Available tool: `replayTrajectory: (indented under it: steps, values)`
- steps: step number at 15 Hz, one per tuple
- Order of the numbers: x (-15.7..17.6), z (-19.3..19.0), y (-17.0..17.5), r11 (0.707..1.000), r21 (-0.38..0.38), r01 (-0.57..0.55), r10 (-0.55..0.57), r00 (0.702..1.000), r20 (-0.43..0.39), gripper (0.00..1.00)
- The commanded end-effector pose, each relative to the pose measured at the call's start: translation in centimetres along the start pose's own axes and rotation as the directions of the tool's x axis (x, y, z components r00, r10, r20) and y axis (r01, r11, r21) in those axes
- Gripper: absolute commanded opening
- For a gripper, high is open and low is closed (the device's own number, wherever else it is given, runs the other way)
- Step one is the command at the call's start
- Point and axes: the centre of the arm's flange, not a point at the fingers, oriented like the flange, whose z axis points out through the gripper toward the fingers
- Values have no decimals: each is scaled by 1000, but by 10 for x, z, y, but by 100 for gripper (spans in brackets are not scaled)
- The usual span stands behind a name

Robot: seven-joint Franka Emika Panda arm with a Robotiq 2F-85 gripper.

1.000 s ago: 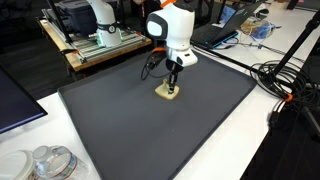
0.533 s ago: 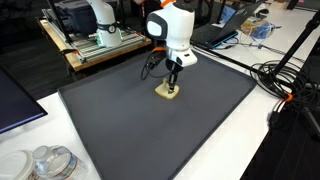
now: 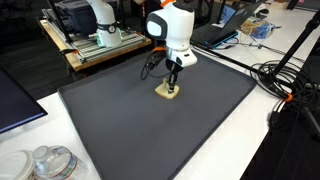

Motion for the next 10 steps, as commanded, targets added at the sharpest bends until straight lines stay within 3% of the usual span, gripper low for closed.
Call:
replayTrajectory:
  steps: [1, 9, 10]
  values:
    - [-5, -2, -5, 999, 33, -4, 3, 1000, 3, 2]
    - [-6, -4, -7, 999, 38, 6, -5, 1000, -8, 2]
    - [-7, -5, -7, 999, 37, 10, -10, 1000, -3, 32]
